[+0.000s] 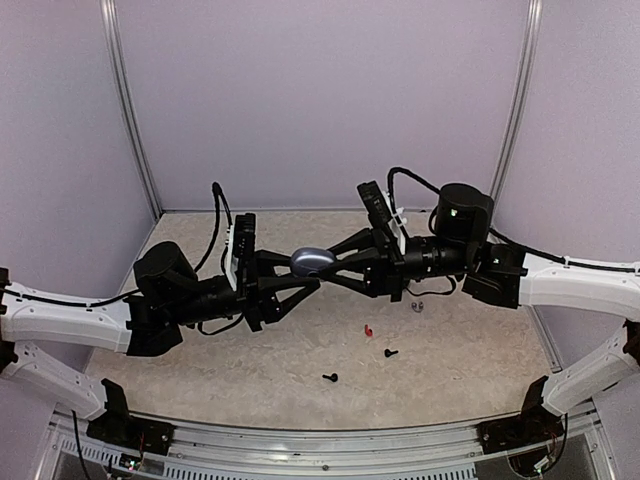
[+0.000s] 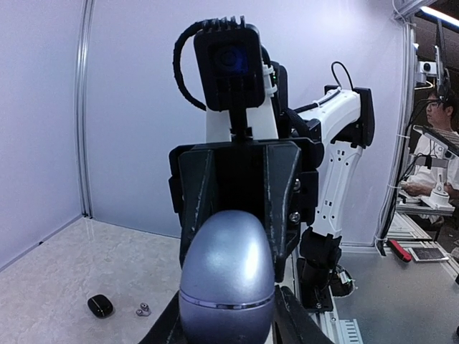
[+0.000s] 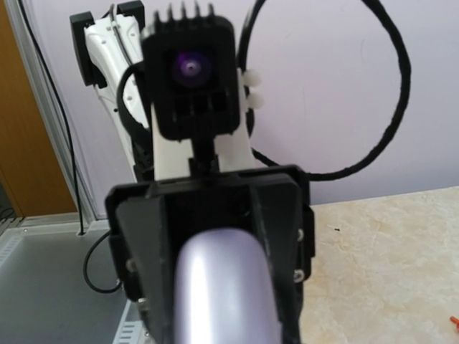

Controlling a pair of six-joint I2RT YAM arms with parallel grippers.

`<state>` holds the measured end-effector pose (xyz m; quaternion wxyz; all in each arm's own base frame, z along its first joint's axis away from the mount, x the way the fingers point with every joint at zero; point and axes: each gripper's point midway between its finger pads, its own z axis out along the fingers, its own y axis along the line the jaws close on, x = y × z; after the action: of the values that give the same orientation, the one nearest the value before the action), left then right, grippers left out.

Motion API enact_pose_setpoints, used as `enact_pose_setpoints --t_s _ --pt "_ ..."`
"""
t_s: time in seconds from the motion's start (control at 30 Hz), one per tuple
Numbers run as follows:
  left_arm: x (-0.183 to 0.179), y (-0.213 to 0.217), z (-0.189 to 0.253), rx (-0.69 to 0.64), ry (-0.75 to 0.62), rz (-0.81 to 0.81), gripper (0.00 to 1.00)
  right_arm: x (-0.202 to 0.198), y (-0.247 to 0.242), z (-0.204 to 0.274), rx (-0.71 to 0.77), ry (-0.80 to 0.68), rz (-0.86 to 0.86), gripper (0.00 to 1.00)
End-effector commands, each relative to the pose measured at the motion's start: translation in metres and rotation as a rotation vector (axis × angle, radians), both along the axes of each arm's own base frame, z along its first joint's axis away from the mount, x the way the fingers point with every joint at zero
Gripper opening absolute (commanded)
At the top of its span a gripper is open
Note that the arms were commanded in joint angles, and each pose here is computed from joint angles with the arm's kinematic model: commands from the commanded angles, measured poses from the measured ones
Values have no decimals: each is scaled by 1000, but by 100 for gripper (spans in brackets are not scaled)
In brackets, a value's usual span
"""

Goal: Insert the wireless bluetooth earbuds into the charging case
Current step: Pass from the right arm to the left, then open the charging case.

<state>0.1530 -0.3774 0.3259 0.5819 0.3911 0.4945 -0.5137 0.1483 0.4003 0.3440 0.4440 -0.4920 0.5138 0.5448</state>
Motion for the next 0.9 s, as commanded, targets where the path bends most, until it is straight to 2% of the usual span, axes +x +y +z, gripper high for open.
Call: enact_pose_setpoints --t_s 0.0,0.13,0.27,0.37,0.63,0.87 --pt "-4 -2 18 -44 -33 -21 32 -10 -6 16 52 -46 10 12" --pt "-4 -3 15 -29 -41 -22 20 -11 -8 17 53 -54 6 21" --pt "-7 -1 12 -18 -59 -28 15 -8 -9 18 49 -61 -17 42" --pt "-10 -1 9 -6 -64 -35 13 -6 -8 18 40 -60 -25 49" --pt "-13 -1 7 7 -71 -35 8 4 -1 14 17 -49 -54 54" --pt "-19 -3 2 33 -104 -47 3 20 -7 21 19 -39 -142 50"
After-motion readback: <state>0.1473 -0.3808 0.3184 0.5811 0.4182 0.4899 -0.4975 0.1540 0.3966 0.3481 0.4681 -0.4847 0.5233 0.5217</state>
